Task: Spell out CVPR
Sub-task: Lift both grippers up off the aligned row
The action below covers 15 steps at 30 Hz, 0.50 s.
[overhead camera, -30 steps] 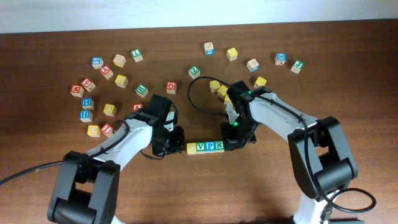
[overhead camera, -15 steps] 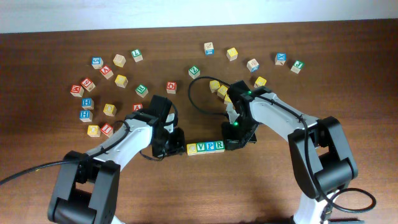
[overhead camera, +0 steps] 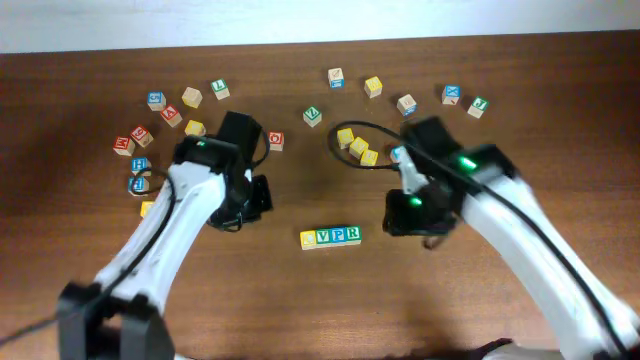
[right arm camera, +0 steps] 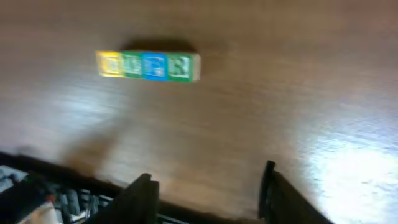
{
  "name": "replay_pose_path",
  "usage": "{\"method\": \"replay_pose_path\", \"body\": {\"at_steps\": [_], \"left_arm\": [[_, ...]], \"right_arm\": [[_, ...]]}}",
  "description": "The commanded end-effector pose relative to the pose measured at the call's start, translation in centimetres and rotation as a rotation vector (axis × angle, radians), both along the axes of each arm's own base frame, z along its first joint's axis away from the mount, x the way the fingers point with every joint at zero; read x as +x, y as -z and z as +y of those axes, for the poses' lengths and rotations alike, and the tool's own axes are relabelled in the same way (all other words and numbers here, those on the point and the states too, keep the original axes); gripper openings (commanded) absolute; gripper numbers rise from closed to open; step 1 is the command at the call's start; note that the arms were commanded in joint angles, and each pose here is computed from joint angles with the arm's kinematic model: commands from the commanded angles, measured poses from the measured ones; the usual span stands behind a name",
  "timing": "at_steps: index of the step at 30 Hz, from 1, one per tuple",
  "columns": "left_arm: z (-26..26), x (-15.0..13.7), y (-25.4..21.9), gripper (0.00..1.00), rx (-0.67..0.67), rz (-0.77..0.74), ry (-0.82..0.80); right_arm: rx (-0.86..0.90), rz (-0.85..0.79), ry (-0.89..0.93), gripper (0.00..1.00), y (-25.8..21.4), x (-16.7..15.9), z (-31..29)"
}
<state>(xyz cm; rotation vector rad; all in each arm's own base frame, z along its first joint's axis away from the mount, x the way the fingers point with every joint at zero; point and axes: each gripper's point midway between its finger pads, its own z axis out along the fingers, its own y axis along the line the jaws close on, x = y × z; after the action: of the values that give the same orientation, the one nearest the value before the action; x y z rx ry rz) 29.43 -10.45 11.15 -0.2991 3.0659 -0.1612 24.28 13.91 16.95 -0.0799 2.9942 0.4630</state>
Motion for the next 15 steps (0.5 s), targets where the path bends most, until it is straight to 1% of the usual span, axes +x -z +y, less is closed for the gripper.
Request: {"method": "replay_pose_path", "body": {"at_steps": [1,2,3,7,9,10,13,15], "left_arm": [[0.4,-0.2,-6.2,0.44,-0.044,-0.190,-0.006],[0.6,-0.7,-7.1,0.68,-0.050,-0.211,-0.007],[0.8,-1.4,-8.0,1.00,-0.055,-0.229,-0.007],[1.0,-4.0,-9.4,0.99,-0.057,-0.227,0.014],[-0.5,-5.4,-9.7,0.99,-0.064,-0.229,0.083],[-1.0,-5.8,-9.7,0.99,-0.058,-0.238,0.099],[-1.9,-6.7,-9.9,0.99,0.070,-0.316,0.118],[-3.1,-7.3,-10.2,0.99,0.111,-0.365,0.129]], "right_arm": [[0.005,-0.210,0.037,0.96,-5.5,-2.0,-2.2],[0.012,-0.252,0.041,0.99,-6.7,-3.0,-2.8],[0.026,-0.304,0.047,0.98,-8.0,-4.4,-3.4],[0.090,-0.487,0.063,0.98,-11.5,-8.6,-5.3],[0.118,-0.556,0.067,0.98,-12.2,-10.5,-6.0],[0.123,-0.568,0.068,0.98,-12.2,-11.0,-6.2],[0.121,-0.565,0.067,0.98,-11.1,-12.3,-6.7],[0.115,-0.549,0.066,0.98,-10.5,-12.4,-6.8]]}}
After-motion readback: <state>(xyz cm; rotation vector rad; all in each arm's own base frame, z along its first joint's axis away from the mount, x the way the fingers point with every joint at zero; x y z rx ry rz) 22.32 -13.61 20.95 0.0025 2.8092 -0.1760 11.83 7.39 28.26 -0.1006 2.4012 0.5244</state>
